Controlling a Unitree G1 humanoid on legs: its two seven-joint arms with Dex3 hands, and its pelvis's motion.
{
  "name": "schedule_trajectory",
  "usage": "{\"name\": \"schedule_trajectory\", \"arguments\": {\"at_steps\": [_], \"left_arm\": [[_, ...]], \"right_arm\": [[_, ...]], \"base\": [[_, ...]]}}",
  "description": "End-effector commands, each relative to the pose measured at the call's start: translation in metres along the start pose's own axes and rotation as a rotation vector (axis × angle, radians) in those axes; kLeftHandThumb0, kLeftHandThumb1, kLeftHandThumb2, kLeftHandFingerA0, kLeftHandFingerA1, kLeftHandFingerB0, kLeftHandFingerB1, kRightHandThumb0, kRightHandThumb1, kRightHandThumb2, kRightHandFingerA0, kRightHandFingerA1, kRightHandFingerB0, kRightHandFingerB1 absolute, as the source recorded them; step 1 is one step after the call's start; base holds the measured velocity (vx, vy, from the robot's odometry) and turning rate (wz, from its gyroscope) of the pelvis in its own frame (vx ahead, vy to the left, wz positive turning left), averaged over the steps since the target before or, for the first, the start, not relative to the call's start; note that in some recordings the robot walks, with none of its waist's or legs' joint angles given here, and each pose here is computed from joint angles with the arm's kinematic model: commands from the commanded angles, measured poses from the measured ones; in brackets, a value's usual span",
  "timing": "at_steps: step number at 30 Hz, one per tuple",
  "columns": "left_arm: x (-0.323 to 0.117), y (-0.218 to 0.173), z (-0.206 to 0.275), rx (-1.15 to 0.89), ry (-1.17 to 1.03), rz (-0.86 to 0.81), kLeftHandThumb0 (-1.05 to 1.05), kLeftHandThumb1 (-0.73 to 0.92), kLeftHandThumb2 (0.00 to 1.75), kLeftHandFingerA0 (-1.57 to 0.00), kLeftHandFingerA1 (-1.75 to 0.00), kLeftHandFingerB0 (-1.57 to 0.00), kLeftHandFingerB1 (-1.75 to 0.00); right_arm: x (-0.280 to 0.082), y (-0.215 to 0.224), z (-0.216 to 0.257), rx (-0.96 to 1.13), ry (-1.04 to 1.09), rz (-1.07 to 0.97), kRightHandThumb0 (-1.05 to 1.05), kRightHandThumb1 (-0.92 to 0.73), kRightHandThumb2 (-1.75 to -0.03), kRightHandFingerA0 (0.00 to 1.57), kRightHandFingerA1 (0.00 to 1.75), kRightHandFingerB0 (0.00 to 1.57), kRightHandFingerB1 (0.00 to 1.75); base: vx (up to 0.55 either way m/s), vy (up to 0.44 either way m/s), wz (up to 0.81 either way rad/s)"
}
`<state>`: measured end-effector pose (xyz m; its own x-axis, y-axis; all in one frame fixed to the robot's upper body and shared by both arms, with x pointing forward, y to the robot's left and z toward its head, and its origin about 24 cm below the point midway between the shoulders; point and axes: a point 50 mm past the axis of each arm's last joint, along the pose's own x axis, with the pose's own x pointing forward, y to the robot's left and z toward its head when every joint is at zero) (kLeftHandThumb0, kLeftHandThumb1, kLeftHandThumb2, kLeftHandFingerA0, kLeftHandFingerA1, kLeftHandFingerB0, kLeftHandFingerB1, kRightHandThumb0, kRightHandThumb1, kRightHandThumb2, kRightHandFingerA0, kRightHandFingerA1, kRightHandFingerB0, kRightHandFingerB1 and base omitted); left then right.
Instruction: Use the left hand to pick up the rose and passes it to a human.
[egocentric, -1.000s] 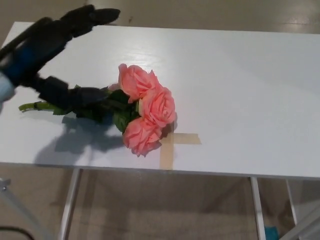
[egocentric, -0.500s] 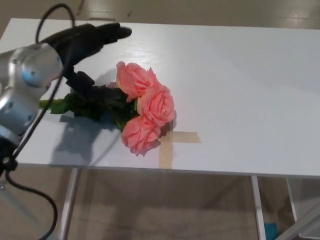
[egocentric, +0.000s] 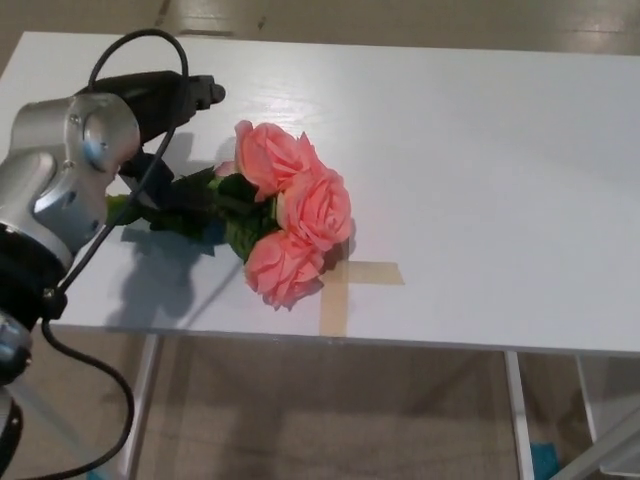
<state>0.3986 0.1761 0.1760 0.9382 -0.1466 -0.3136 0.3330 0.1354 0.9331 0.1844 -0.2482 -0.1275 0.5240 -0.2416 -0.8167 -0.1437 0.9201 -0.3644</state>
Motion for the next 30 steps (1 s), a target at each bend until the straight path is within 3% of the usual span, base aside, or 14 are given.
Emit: {"name": "schedule_trajectory", "arguments": {"at_steps": [1, 8, 9, 11, 12, 14, 15, 19, 20, 26, 27, 28, 29, 30], "left_arm": [[0.0, 0.006, -0.002, 0.028, 0.031, 0.039, -0.62, 0.37, 0.76, 0.0, -0.05, 0.0, -0.15], [0.009, -0.011, 0.002, -0.006, 0.045, -0.024, -0.62, 0.37, 0.77, 0.0, -0.06, 0.0, -0.15], [0.01, -0.014, 0.003, -0.011, 0.044, -0.027, -0.68, 0.42, 0.56, 0.0, -0.05, 0.0, -0.2], [0.012, -0.018, 0.005, -0.014, 0.038, -0.032, -0.68, 0.42, 0.56, 0.0, -0.05, 0.0, -0.2], [0.014, -0.023, 0.006, -0.016, 0.037, -0.039, -0.66, 0.34, 0.7, 0.0, -0.03, 0.0, -0.13], [0.015, -0.026, 0.007, -0.012, 0.035, -0.049, -0.65, 0.34, 0.7, 0.0, -0.04, 0.0, -0.14], [0.015, -0.03, 0.007, -0.009, 0.036, -0.056, -0.69, 0.42, 0.56, 0.0, -0.09, 0.0, -0.18], [0.018, -0.031, 0.008, -0.003, 0.041, -0.056, -0.69, 0.42, 0.56, 0.0, -0.11, 0.0, -0.18], [0.02, -0.046, 0.006, -0.003, 0.053, -0.094, -0.56, 0.35, 0.76, 0.0, -0.14, 0.0, -0.18], [0.022, -0.065, -0.002, 0.004, 0.08, -0.136, -0.53, 0.36, 0.71, -0.08, -0.28, 0.0, -0.2], [0.022, -0.065, -0.003, 0.001, 0.082, -0.138, -0.45, 0.5, 0.57, -0.14, -0.28, -0.02, -0.21], [0.022, -0.067, -0.005, -0.008, 0.086, -0.144, -0.28, 0.42, 0.93, 0.0, -0.46, -0.01, -0.5], [0.022, -0.068, -0.006, -0.01, 0.087, -0.145, -0.28, 0.42, 0.93, 0.0, -0.46, -0.01, -0.5], [0.023, -0.073, -0.007, -0.028, 0.086, -0.152, -0.37, 0.57, 0.58, -0.43, -0.36, -0.09, -0.25]], "right_arm": [[0.0, -0.004, -0.002, -0.013, 0.012, 0.009, -0.38, -0.68, -0.6, 0.58, 0.4, 0.42, 0.35], [0.001, -0.004, 0.001, -0.025, 0.026, 0.042, -0.38, -0.69, -0.61, 0.52, 0.38, 0.37, 0.33], [0.001, -0.004, 0.001, -0.023, 0.028, 0.045, -0.38, -0.69, -0.61, 0.51, 0.38, 0.37, 0.33], [0.001, -0.003, 0.001, -0.008, 0.029, 0.048, -0.38, -0.69, -0.61, 0.51, 0.38, 0.36, 0.33], [0.001, -0.004, 0.001, -0.002, 0.033, 0.05, -0.38, -0.69, -0.61, 0.5, 0.38, 0.36, 0.33], [0.0, -0.003, 0.0, 0.001, 0.036, 0.053, -0.38, -0.69, -0.61, 0.5, 0.38, 0.36, 0.33], [0.0, -0.003, 0.0, 0.0, 0.037, 0.055, -0.38, -0.7, -0.61, 0.5, 0.38, 0.36, 0.33], [0.001, -0.003, 0.002, 0.003, 0.032, 0.056, -0.38, -0.7, -0.61, 0.5, 0.38, 0.36, 0.33], [0.0, -0.004, -0.002, -0.004, 0.041, 0.06, -0.38, -0.7, -0.61, 0.5, 0.38, 0.36, 0.33], [0.0, -0.002, -0.006, -0.024, 0.048, 0.07, -0.38, -0.71, -0.61, 0.49, 0.37, 0.36, 0.33], [0.0, -0.001, -0.005, -0.024, 0.047, 0.071, -0.38, -0.71, -0.61, 0.49, 0.37, 0.36, 0.33], [0.0, 0.0, -0.005, -0.027, 0.044, 0.074, -0.38, -0.71, -0.61, 0.49, 0.37, 0.37, 0.33], [0.0, 0.0, -0.005, -0.028, 0.045, 0.075, -0.38, -0.71, -0.61, 0.49, 0.37, 0.37, 0.33], [0.0, 0.0, -0.007, -0.031, 0.048, 0.076, -0.38, -0.71, -0.61, 0.49, 0.37, 0.36, 0.33]], "base": [[0.0, 0.0, 0.0], [0.0, 0.0, 0.0], [0.0, 0.0, 0.0], [0.0, 0.0, 0.0], [0.0, 0.0, 0.0], [0.0, 0.0, 0.0], [0.0, 0.0, 0.0], [0.0, 0.0, 0.0], [0.0, 0.0, 0.0], [0.0, 0.0, 0.0], [0.0, 0.0, 0.0], [0.0, 0.0, 0.0], [0.0, 0.0, 0.0], [0.0, 0.0, 0.0]]}}
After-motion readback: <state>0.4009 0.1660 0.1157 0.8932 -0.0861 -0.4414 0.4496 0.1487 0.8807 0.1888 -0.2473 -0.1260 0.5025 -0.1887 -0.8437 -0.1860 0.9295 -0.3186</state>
